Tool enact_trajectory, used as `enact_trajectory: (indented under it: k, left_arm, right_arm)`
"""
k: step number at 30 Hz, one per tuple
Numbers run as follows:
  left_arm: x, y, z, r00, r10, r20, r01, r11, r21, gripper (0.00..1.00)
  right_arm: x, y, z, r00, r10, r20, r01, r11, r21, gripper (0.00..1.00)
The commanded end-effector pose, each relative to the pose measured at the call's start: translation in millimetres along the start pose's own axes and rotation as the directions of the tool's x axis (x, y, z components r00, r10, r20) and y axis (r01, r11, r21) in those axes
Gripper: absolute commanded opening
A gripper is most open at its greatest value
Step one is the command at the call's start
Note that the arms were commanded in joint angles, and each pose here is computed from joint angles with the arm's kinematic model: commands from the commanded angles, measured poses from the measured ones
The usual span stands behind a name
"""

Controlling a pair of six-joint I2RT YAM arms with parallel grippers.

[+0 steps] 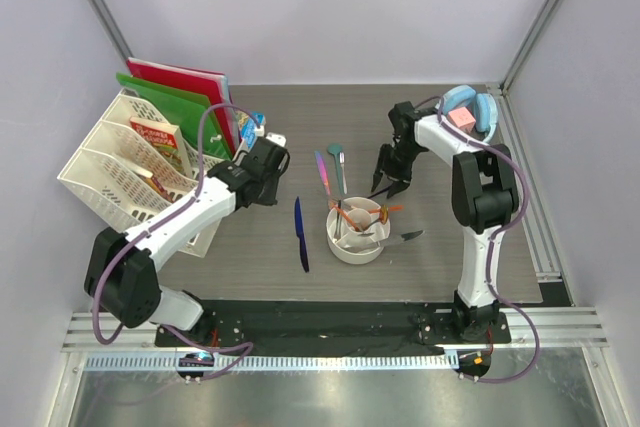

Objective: Sort the eating utensils into containers
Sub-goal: Pick up the spoon from the center of the board.

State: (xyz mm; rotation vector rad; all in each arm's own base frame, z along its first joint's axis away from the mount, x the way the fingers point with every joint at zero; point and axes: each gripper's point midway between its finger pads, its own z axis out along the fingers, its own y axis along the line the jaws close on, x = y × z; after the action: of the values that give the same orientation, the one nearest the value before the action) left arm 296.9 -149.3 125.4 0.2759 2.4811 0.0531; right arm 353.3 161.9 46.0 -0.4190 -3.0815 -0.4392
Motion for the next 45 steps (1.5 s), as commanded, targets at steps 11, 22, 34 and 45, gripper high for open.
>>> enact_trajectory:
  k: [11, 22, 34, 45]
  left_arm:
    - [-16, 4, -11, 0.999, 0.02, 0.043, -0.02, 1.0, 0.007, 0.25]
    - [-15, 11, -17, 0.998, 0.012, 0.064, -0.011, 1.0, -0.016, 0.25]
    - [-20, 11, -18, 0.997, 0.037, 0.063, -0.035, 0.999, -0.022, 0.25]
    - [-22, 10, -19, 0.998, 0.05, 0.046, -0.049, 0.999, -0.019, 0.25]
  right_arm:
    - [-2, -8, 36, 0.971, 0.226, -0.083, -0.214, 0.968, 0.133, 0.5]
    - [-17, -18, 49, 0.959, 0.28, -0.033, -0.266, 0.938, 0.221, 0.01]
    - [-26, -74, 50, 0.936, 0.35, 0.047, -0.346, 0.886, 0.307, 0.01]
    - [-18, -129, 42, 0.897, 0.425, 0.12, -0.439, 0.823, 0.36, 0.01]
